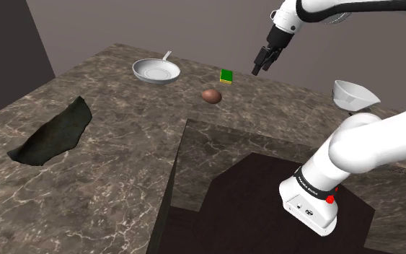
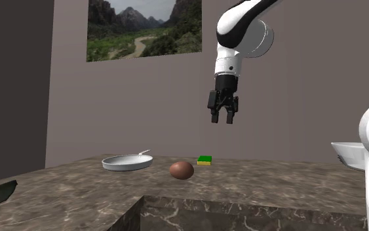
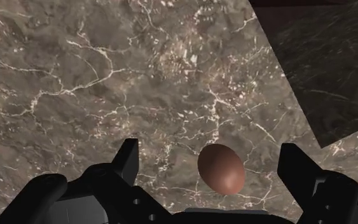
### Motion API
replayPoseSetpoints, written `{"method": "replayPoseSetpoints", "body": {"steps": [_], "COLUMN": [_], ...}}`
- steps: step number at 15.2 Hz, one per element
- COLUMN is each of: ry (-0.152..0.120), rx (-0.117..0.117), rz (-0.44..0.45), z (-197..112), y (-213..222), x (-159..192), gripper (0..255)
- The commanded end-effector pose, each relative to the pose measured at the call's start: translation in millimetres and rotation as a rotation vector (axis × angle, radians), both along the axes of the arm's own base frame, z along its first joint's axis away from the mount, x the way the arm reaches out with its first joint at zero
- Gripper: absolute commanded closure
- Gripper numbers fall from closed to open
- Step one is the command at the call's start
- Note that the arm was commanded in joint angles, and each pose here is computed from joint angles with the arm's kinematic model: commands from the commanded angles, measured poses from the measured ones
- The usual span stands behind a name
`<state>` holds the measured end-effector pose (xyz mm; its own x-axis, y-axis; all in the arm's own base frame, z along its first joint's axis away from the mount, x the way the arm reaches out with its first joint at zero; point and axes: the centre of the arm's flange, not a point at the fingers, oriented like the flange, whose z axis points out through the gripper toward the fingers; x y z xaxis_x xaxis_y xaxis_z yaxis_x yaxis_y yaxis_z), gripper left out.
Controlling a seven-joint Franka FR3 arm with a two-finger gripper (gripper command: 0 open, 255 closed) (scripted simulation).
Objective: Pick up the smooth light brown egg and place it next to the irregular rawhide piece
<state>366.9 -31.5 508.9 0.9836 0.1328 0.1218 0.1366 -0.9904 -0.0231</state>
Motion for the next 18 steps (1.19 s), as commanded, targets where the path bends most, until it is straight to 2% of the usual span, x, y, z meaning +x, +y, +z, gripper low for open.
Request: {"method": "replayPoseSetpoints", "body": {"steps": [1, 14, 18], "ry": [-0.014, -0.087, -0.087], "rx": [0.022, 0.169, 0.169], "rz": [0.050, 0.363, 0.363], "z": [-21, -152, -172], "y": [0, 19, 25], "x": [15, 116, 119], "gripper": [0, 0, 0]}}
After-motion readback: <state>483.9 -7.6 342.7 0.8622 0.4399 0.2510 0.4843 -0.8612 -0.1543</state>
